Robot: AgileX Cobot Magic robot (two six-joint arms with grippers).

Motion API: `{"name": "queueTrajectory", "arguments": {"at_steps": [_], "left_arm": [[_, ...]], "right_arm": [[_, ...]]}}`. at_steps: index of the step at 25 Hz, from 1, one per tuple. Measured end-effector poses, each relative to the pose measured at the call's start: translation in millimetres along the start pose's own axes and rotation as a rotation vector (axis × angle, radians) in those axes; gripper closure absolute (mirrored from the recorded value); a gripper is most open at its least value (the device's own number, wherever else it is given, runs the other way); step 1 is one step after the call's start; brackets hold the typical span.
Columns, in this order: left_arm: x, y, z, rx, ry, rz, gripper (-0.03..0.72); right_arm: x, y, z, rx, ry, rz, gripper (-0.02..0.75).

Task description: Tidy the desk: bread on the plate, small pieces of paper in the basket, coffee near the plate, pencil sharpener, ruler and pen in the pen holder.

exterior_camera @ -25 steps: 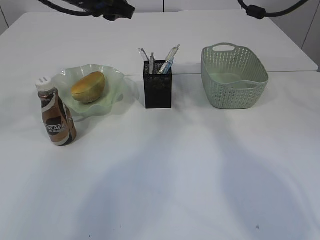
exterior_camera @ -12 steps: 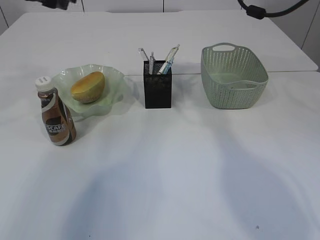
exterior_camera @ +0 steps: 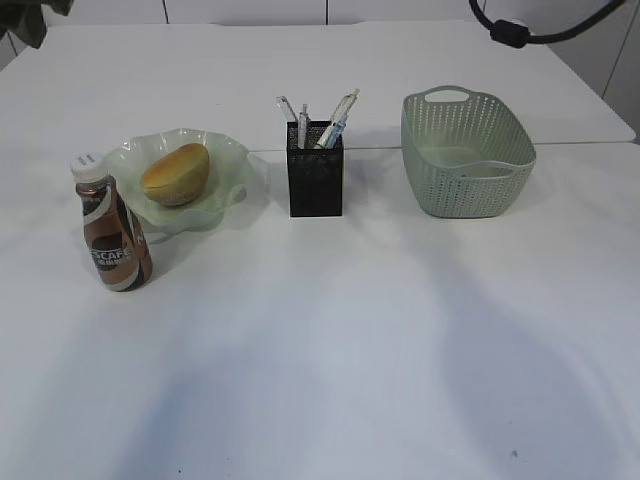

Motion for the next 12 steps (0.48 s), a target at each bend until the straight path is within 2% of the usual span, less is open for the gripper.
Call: {"name": "queueTrajectory", "arguments": {"at_steps": [7,12], "left_arm": [[-4.1,-27,17,0.095,-0.031,0.076,0.445],[-2.6,-61,21,0.061,-0.032,0.126,0.445]], "right_arm": [[2,1,13,0.033,0.008,-0.012,0.461],[3,-2,11,0.032,0.005,-0.012,0.461]]}}
Point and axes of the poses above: a point on each arm's last joint axis where the gripper is mounted, y pointing out along that axis toward the gripper, x along the wrist's bending axis when the last joint is at zero, z = x × y, the point moved 5 cm from there along y, pointing out along that axis toward the gripper, and after that the axes turned 10 degrees about y, right-handed, at the moved point
